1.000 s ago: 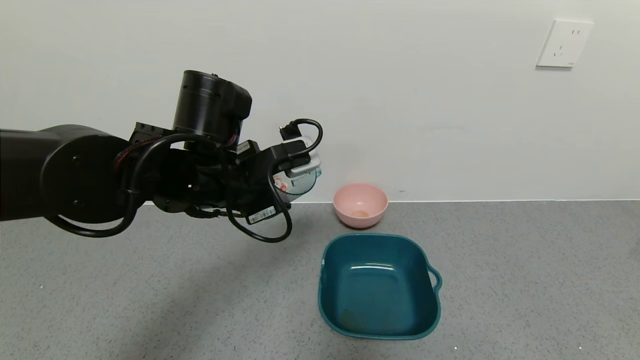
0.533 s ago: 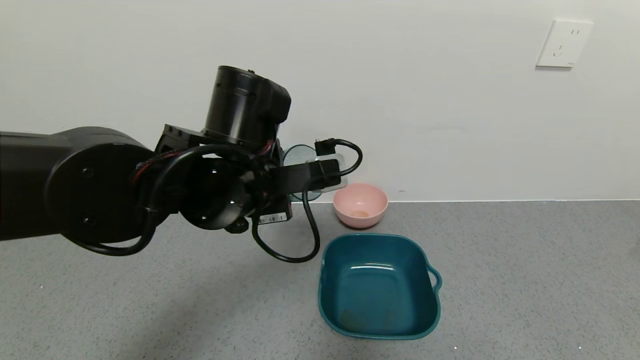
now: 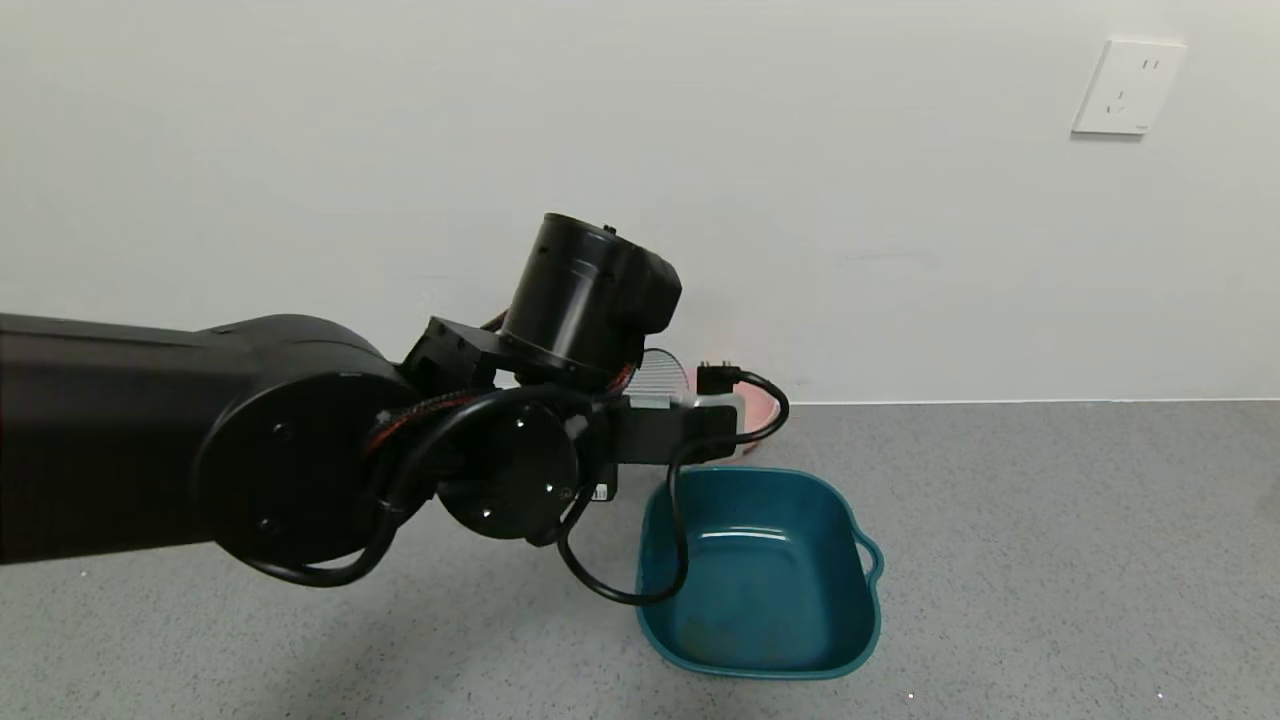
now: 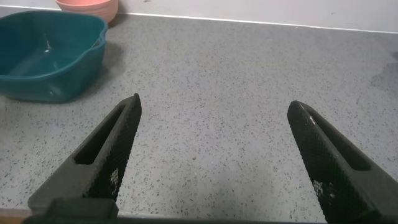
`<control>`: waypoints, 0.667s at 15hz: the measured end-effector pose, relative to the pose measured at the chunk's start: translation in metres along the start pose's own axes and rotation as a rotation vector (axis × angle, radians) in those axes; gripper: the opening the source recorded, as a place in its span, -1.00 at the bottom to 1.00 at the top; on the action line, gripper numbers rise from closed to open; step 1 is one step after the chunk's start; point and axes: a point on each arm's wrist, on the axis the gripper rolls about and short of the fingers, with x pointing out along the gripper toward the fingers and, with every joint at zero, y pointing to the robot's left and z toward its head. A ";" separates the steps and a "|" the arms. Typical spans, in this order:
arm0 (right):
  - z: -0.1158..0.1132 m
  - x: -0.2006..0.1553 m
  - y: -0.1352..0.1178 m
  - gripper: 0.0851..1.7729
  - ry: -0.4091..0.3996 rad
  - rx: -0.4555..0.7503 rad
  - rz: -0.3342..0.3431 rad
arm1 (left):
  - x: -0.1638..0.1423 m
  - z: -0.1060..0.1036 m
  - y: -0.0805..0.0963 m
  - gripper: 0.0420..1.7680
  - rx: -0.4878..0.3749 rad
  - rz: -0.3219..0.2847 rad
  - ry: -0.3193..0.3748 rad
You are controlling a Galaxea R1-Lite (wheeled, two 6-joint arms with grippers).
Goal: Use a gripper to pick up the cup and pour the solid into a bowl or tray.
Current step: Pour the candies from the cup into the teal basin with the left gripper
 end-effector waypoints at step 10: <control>0.000 0.000 0.000 0.93 0.000 0.000 0.000 | -0.007 0.031 -0.030 0.46 0.253 0.047 0.163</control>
